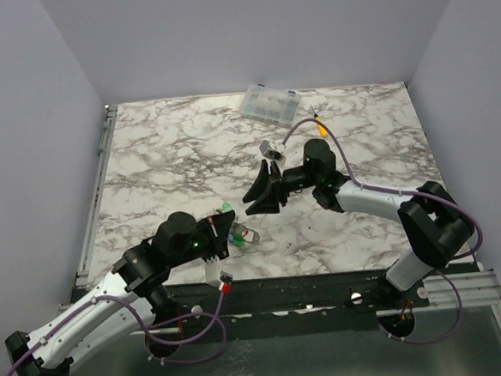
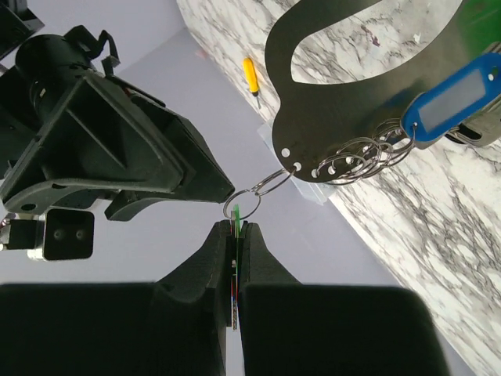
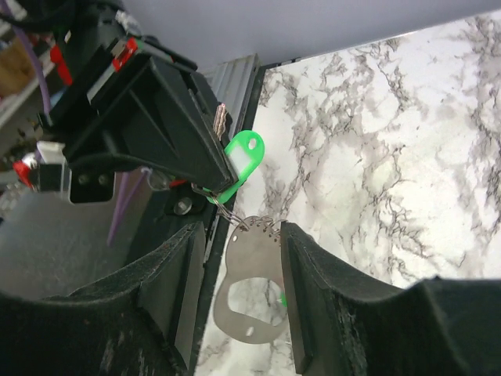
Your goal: Remove the keys from the keyring
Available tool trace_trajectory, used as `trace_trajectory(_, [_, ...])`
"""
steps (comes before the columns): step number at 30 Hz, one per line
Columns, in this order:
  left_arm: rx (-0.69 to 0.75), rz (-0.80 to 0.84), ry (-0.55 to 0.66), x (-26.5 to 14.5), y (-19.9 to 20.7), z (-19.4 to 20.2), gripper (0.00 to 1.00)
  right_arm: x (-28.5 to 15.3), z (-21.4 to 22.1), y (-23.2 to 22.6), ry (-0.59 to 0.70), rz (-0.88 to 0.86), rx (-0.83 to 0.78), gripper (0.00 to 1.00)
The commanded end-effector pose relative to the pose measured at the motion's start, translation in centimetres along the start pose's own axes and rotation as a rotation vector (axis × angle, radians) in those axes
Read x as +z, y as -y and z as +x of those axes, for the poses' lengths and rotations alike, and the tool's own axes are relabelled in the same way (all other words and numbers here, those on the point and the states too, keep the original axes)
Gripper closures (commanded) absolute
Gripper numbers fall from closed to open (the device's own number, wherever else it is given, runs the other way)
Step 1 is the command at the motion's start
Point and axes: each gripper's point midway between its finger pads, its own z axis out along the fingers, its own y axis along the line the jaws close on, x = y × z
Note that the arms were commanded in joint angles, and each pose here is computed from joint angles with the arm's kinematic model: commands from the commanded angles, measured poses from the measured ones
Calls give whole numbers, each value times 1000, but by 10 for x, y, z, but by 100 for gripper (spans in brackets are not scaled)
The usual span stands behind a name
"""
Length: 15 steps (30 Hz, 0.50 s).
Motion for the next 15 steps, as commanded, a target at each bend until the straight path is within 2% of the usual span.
trace_trajectory(1, [22, -101, 46, -7, -27, -6, 100, -2, 2, -9, -25, -110, -259, 49])
trace_trajectory(7, [25, -113, 54, -9, -30, -7, 100, 2, 13, -16, -31, -176, -339, 49])
trace_trajectory(15, [30, -135, 70, -8, -33, -10, 100, 18, 27, -27, -40, -231, -349, 49])
